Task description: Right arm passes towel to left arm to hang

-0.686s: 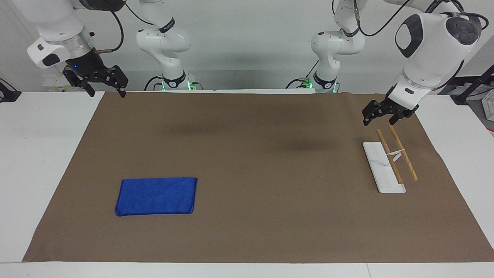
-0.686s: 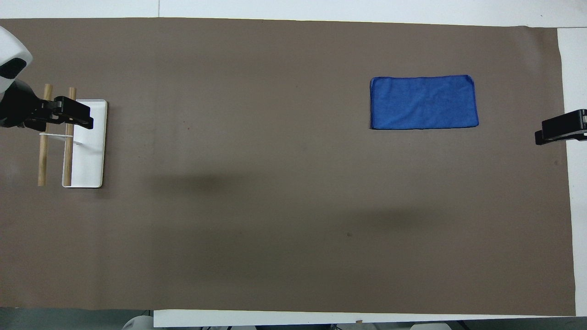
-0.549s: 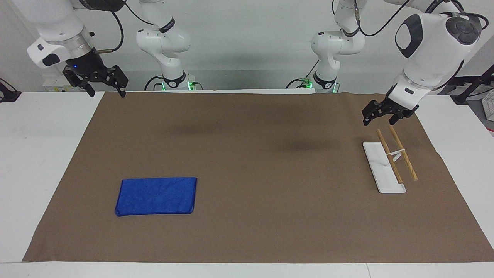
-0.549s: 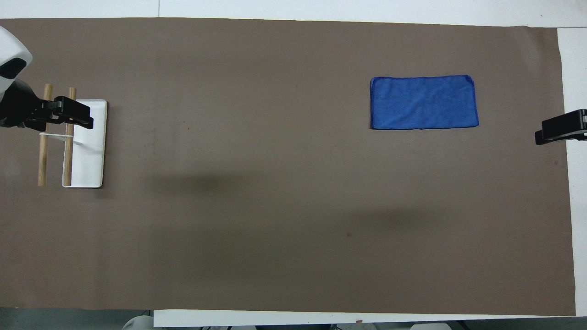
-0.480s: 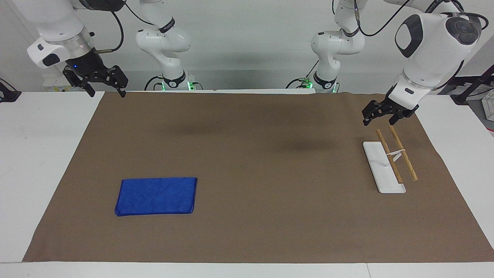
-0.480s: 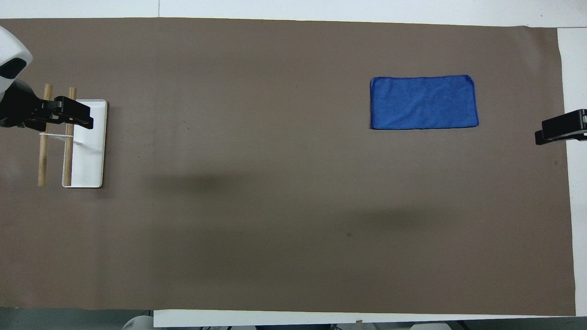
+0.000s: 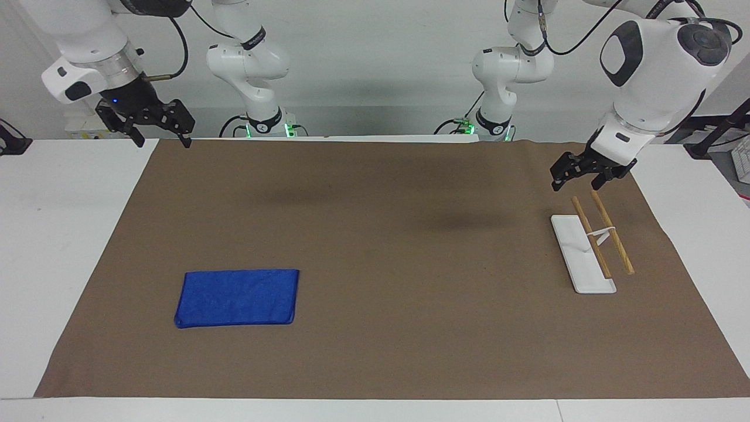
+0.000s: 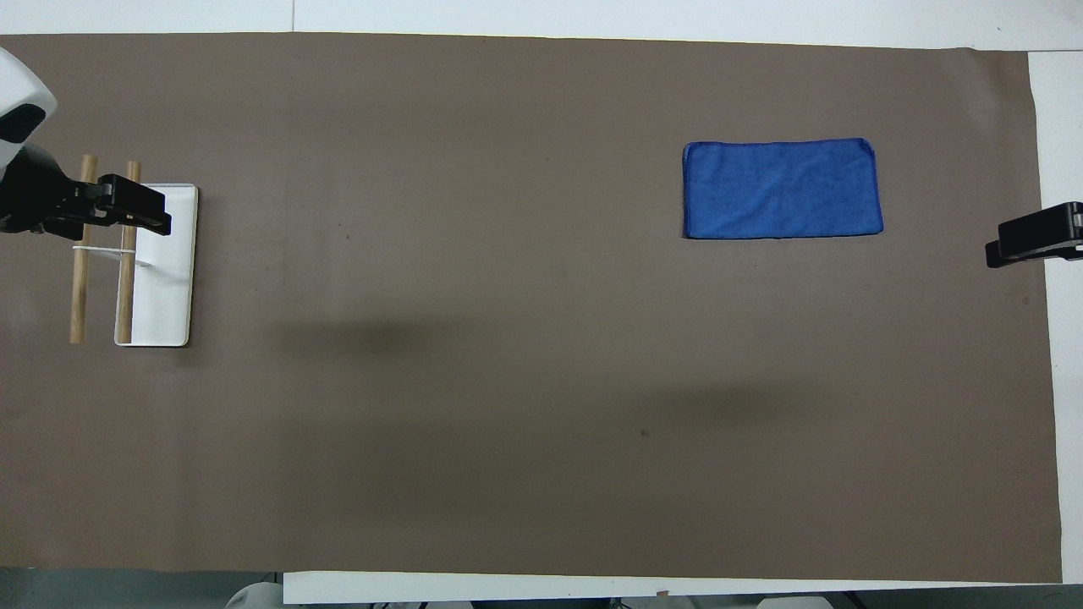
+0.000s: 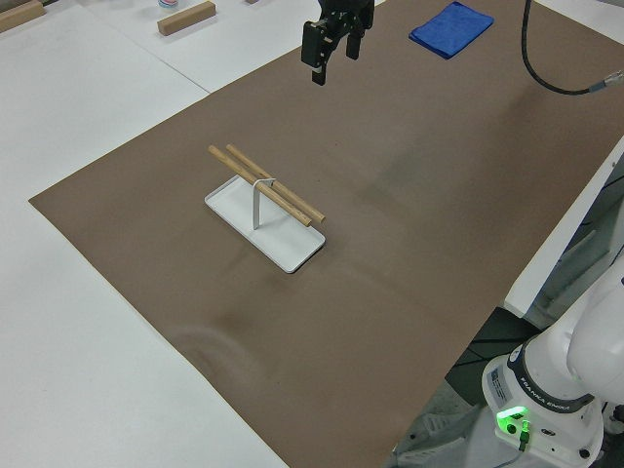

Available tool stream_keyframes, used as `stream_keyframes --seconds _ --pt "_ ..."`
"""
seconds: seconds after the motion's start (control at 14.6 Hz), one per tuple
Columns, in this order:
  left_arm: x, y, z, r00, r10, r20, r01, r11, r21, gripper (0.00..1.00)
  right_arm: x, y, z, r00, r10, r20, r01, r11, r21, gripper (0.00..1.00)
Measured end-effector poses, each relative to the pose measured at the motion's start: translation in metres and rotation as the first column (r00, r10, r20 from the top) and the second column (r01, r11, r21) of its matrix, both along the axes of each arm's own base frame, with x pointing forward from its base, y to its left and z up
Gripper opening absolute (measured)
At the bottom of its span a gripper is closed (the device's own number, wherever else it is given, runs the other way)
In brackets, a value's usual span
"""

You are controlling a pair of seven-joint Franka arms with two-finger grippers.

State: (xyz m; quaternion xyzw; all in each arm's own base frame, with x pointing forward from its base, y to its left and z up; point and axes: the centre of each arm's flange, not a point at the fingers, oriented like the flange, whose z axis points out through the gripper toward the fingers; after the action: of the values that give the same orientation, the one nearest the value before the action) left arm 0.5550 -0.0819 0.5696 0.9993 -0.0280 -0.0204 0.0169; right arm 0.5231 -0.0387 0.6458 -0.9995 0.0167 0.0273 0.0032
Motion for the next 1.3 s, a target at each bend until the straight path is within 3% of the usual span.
stream_keyframes --seconds 0.14,0.27,0.62,0.82,1.1,1.3 --pt "0.000 -0.001 0.000 1.000 0.000 0.000 0.000 1.000 0.000 0.98 0.005 0.002 0.000 0.999 0.013 0.032 -0.013 1.000 0.000 1.00" --pt "0.000 -0.002 0.000 1.000 -0.001 0.000 0.001 1.000 0.000 0.98 0.025 0.005 -0.014 0.998 0.019 0.066 -0.019 1.000 -0.001 1.00" --pt "-0.002 -0.013 0.000 1.000 0.022 -0.002 -0.022 1.000 0.002 0.95 0.127 0.033 -0.131 0.995 0.068 0.067 -0.067 0.998 -0.005 1.00" --pt "-0.003 -0.019 0.000 1.000 0.019 -0.002 -0.019 1.000 0.002 0.96 0.165 0.055 -0.202 0.996 0.072 0.059 -0.072 0.997 0.009 1.00" --pt "-0.004 -0.022 0.000 1.000 0.017 -0.002 -0.017 1.000 0.002 0.99 0.186 0.061 -0.260 0.995 0.048 0.084 -0.052 0.998 0.045 1.00" --pt "-0.004 -0.023 0.000 1.000 0.018 -0.003 -0.018 1.000 0.002 0.99 0.185 0.061 -0.308 0.996 0.042 0.082 -0.046 0.998 0.046 0.99"
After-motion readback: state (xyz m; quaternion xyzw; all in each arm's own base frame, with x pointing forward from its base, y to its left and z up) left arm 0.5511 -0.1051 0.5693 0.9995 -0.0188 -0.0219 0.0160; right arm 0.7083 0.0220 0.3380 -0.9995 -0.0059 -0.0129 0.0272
